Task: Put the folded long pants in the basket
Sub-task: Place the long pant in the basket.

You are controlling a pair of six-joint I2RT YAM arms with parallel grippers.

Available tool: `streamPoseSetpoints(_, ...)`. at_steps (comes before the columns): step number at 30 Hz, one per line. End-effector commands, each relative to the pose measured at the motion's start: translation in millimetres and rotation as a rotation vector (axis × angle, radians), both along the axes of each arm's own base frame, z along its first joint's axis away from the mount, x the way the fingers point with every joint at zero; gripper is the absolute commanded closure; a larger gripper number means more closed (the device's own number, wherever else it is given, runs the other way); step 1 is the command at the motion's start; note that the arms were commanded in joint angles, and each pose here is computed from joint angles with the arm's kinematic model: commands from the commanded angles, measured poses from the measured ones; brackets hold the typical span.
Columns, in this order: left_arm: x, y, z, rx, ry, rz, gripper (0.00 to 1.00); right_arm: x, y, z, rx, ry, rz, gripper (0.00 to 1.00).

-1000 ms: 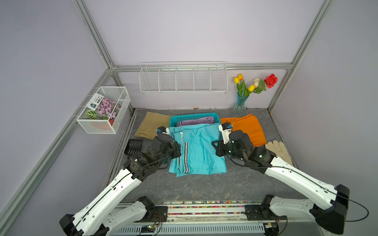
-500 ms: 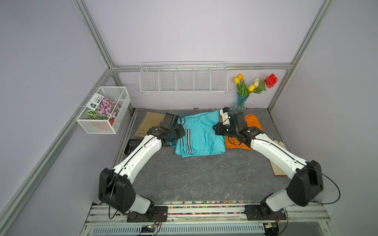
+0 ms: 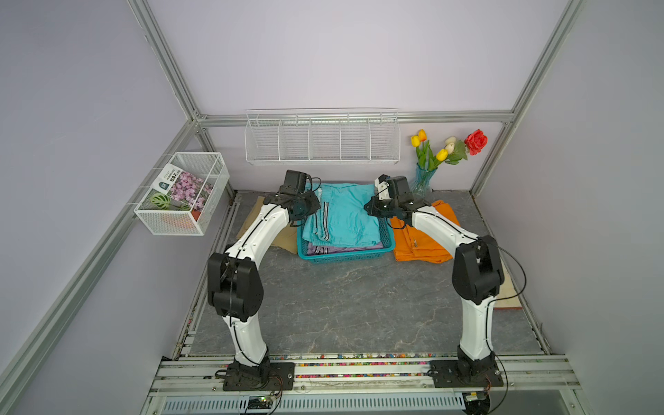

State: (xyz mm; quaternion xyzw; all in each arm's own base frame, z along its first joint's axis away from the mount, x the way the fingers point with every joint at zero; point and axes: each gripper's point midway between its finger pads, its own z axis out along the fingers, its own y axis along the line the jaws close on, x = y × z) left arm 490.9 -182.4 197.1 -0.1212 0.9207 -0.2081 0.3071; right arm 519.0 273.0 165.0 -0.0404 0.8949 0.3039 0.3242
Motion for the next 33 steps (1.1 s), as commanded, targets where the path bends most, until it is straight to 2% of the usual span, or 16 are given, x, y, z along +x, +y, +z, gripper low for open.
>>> streamPoseSetpoints(1,15,-3,-5,-0.007,-0.023,-0.028,1.0,6,-9,-8,0.008,0.022,-0.005,1.0)
streamPoseSetpoints(7,8,-7,-18,-0.044,0.013,-0.03,1.0,8,-17,-25,-0.025,0.044,-0.013,1.0)
streamPoseSetpoints(15,-7,-6,-18,-0.077,0.034,-0.024,1.0,-2,-28,-16,-0.049,0.067,-0.027,1.0)
streamPoseSetpoints(25,-18,4,-77,-0.027,0.143,0.012,1.0,-25,-38,-70,-0.096,0.159,-0.042,1.0)
streamPoseSetpoints(31,-20,5,-95,-0.02,0.178,0.028,1.0,-37,-43,-92,-0.134,0.179,-0.05,1.0)
streamPoseSetpoints(33,-22,6,-98,-0.021,0.185,0.033,1.0,-37,-42,-94,-0.134,0.185,-0.039,0.96)
